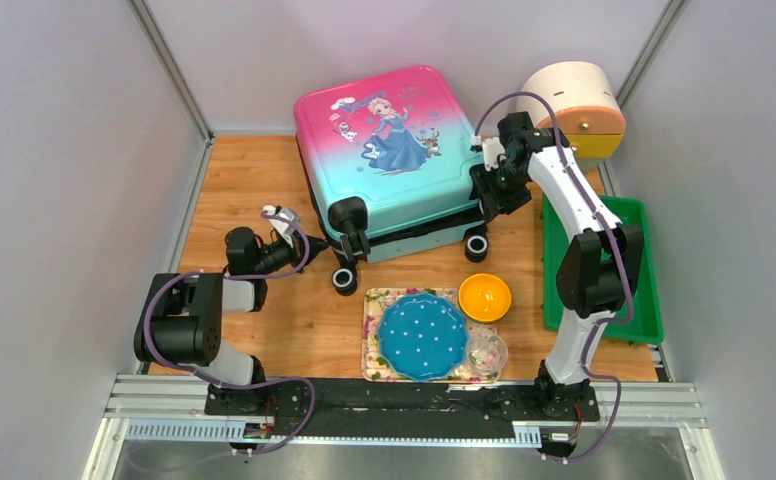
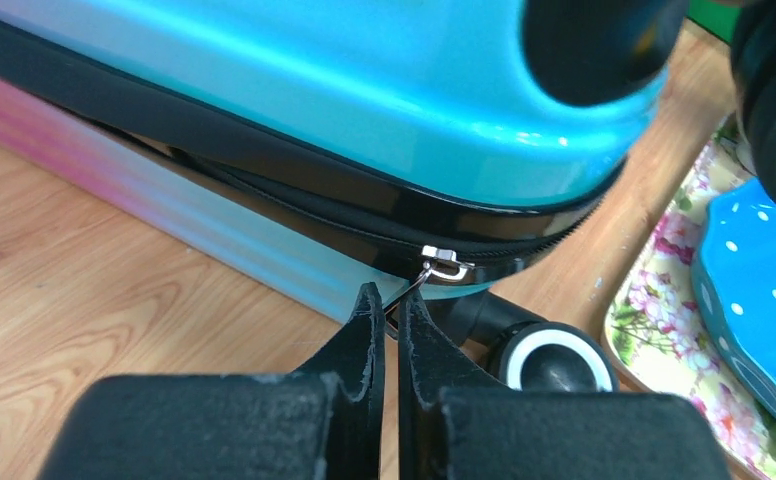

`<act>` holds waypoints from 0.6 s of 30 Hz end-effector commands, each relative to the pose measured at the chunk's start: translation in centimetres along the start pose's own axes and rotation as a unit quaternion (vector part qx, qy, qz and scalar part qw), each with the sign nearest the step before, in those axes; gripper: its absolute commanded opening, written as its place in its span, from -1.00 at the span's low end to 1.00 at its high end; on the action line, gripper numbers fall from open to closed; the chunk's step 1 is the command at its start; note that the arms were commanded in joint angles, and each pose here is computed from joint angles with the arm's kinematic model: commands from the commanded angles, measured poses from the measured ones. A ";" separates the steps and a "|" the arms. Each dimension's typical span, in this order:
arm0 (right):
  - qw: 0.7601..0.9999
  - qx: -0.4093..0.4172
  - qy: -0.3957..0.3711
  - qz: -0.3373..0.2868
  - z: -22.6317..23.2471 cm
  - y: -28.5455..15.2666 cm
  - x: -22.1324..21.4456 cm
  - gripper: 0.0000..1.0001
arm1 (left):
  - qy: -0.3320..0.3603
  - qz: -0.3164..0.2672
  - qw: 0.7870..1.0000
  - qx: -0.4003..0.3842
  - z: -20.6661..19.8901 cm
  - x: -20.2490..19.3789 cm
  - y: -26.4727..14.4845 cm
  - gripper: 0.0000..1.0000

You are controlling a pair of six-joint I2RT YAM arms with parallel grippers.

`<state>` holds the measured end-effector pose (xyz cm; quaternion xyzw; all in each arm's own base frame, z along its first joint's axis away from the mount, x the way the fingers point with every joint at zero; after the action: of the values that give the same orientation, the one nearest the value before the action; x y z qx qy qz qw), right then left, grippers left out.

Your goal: Open, take out, and arrange the luggage

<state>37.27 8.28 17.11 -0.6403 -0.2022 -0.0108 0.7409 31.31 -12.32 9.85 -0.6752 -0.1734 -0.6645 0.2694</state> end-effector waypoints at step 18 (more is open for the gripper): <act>0.993 0.101 -0.040 -0.051 3.2 -3.3 -0.6 -1.00 | 0.016 0.020 0.976 0.215 17.8 3.6 4.1 -1.00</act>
<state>36.56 9.54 17.41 -0.5886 -0.2105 -0.0141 0.7804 42.48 -9.07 9.91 -0.6730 -0.2184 -0.6119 0.3534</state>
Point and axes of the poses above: each gripper's point midway between its finger pads, its own y axis out along the fingers, its own z axis along the line the jaws close on, x = y × z, the point moved 2 cm from there along -y, back along the fingers, and after that the axes turned 10 degrees about y, right-handed, at the moved point
